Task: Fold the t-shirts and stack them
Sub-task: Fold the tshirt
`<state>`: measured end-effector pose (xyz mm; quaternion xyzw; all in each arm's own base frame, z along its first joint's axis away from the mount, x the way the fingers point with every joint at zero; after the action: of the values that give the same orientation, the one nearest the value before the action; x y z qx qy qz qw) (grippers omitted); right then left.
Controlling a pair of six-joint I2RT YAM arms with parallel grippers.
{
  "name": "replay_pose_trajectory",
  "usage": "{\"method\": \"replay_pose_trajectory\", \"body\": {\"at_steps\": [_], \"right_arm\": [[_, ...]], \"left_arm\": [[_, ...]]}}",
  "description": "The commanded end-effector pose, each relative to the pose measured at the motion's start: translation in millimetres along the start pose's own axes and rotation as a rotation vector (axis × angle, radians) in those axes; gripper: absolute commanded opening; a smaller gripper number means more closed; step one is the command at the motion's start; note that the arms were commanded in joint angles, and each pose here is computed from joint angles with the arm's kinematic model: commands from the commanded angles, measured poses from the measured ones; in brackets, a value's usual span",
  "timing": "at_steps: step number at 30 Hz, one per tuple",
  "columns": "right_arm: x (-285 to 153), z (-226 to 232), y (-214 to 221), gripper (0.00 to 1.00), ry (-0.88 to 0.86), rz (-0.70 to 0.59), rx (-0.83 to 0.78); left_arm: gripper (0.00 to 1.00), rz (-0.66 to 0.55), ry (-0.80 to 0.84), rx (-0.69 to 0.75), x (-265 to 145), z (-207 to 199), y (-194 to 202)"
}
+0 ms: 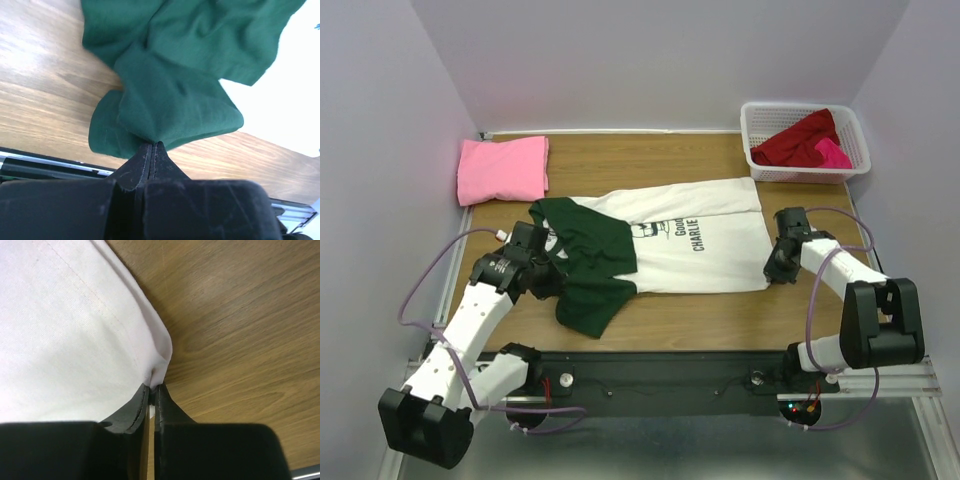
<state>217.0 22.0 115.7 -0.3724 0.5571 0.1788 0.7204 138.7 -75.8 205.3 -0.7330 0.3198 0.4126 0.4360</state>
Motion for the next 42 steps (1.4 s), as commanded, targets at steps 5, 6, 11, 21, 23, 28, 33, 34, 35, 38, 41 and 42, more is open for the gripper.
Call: {"method": "replay_pose_trajectory", "body": {"at_steps": [5, 6, 11, 21, 23, 28, 33, 34, 35, 38, 41, 42], "right_arm": [[-24, 10, -24, 0.01, -0.023, -0.075, -0.014], [-28, 13, -28, 0.01, -0.032, -0.083, -0.016], [-34, 27, -43, 0.01, -0.054, -0.089, -0.041], [-20, 57, -69, 0.01, -0.060, -0.054, -0.093], [-19, 61, -73, 0.01, -0.059, -0.056, -0.105], [-13, 76, -90, 0.01, -0.058, -0.071, -0.122], [-6, 83, -96, 0.03, -0.044, -0.069, -0.126], [-6, 84, -97, 0.03, -0.045, -0.068, -0.126], [-4, 85, -98, 0.03, -0.042, -0.068, -0.125], [-1, 87, -101, 0.04, -0.032, -0.075, -0.122], [3, 89, -103, 0.07, -0.012, -0.085, -0.114], [4, 89, -103, 0.07, -0.011, -0.083, -0.113]], "left_arm": [[0.00, -0.158, -0.024, -0.007, -47, -9, -27], [0.00, -0.174, -0.021, -0.002, -53, -11, -32], [0.00, -0.199, -0.035, 0.024, -61, -16, -42], [0.00, -0.207, -0.079, 0.152, -35, -39, -78], [0.00, -0.216, -0.105, 0.186, -30, -41, -86], [0.00, -0.216, -0.171, 0.256, -12, -46, -104], [0.00, -0.194, -0.211, 0.297, 8, -49, -112], [0.00, -0.191, -0.215, 0.303, 11, -49, -113], [0.00, -0.198, -0.226, 0.309, 13, -49, -115], [0.00, -0.205, -0.235, 0.322, 19, -51, -121], [0.00, -0.209, -0.249, 0.347, 27, -56, -130], [0.00, -0.201, -0.257, 0.355, 31, -55, -130]]}}
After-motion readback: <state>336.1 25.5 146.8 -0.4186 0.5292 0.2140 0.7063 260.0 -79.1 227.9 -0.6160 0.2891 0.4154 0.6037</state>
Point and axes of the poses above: each gripper's point midway between its finger pads, its own x axis out along the fingers, its own z axis along the line the jaws close on, y = z × x, the point moved 10 cm from there along -x, back along the fingers, and after that the axes turned 12 degrees about x, right-handed, at the moved point
